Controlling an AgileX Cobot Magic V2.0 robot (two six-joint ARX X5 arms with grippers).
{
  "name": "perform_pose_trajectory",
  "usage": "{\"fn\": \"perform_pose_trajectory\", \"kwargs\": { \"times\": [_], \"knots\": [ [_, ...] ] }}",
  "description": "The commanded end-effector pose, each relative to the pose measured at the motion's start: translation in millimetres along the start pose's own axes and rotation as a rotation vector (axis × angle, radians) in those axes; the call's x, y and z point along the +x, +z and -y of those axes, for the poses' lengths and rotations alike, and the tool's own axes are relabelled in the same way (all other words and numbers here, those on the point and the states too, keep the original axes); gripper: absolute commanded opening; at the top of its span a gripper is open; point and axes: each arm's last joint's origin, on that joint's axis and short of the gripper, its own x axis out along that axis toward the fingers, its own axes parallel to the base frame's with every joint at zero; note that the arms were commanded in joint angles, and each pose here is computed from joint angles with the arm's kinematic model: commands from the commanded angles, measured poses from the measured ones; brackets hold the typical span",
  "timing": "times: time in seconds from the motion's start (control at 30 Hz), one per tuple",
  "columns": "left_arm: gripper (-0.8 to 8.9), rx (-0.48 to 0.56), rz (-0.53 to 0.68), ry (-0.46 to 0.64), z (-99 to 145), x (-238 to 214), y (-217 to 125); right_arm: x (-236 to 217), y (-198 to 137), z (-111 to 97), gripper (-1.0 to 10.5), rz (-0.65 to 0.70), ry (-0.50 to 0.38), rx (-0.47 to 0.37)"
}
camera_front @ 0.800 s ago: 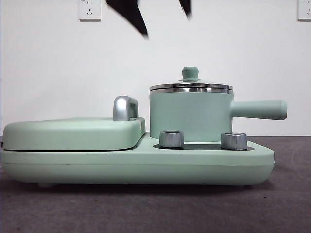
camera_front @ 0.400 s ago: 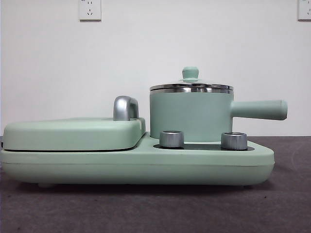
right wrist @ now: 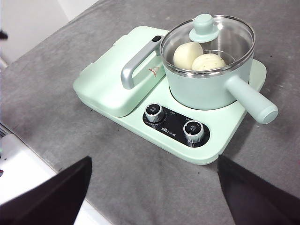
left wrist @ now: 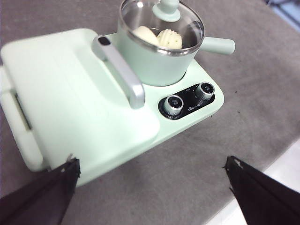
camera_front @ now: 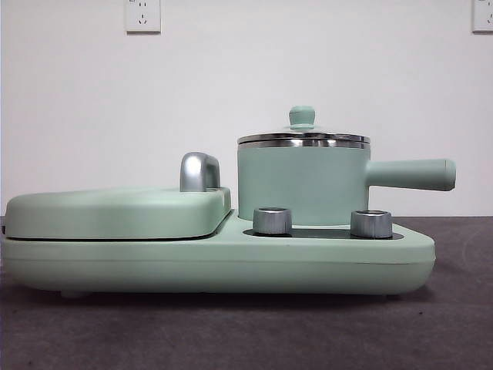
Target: Put the buns in a small steamer
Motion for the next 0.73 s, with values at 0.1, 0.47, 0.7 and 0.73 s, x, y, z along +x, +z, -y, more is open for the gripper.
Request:
{"fn": "perform_pose_trajectory", "kwargs": {
  "times": [0.1,0.47,0.7,0.73],
  "knots": [
    [2.11,-0.091,0.058,0.011,-5.3,-5.9,-18.5,-1.7,2.4,-1.2,3.8,0.015,0.011,-0.022],
    [0.19,-0.088,0.173,-0.021,-3.3,-12.1,-11.0,-1.8,2.4,-1.2,0.2,0.015,0.010,-0.037],
    [0.19,-0.088,0.171,-0.021,-3.3,-12.0,-11.2,-1.8,2.4,-1.2,0.2,0.015,0.010,-0.037],
    [0.19,-0.090,0.183,-0.021,-3.8,-11.7,-11.7,-1.8,2.4,-1.2,0.2,0.015,0.010,-0.037]
  ]
}}
